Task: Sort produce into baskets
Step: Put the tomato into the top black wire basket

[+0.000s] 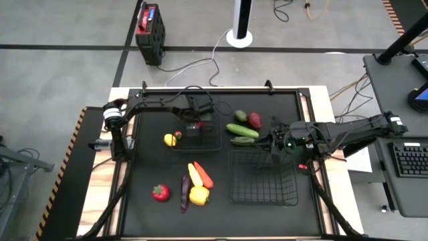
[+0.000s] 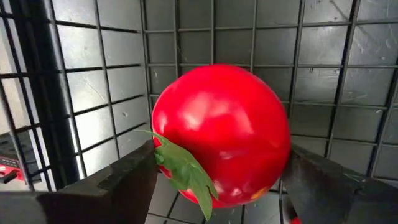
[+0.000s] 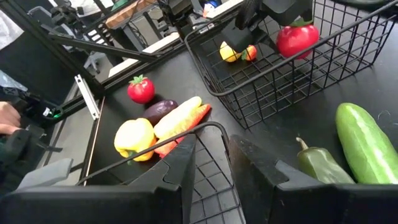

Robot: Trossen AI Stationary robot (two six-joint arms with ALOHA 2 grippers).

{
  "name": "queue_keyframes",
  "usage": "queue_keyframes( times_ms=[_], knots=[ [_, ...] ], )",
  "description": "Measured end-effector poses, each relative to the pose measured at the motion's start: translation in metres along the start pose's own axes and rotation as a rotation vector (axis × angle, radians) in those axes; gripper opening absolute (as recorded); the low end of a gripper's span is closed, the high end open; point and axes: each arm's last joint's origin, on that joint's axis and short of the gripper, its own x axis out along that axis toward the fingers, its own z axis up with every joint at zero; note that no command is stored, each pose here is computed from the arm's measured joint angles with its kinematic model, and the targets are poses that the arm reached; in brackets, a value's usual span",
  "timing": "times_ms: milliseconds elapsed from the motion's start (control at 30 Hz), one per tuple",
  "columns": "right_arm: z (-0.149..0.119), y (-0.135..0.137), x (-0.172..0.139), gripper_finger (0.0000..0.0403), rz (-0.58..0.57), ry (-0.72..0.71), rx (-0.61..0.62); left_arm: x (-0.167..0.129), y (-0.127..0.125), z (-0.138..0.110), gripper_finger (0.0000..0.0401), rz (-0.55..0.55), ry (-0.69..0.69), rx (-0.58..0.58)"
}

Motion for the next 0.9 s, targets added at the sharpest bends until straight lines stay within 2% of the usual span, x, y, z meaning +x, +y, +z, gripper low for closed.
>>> queue_keyframes(
  times_ms=[200,733,900],
  knots=[
    [0.0,0.0,0.0,0.0091,0.0,0.0,0.0,0.001,0.0,0.002,0.0288,0.011,-0.031,-0.032],
    [0.0,0.0,0.0,0.0091,0.0,0.0,0.0,0.011,-0.004,-0.003,0.0288,0.007,-0.01,-0.026],
    [0.0,0.0,0.0,0.0091,0.0,0.0,0.0,0.01,-0.004,-0.003,0.0303,0.007,-0.012,-0.062]
  ],
)
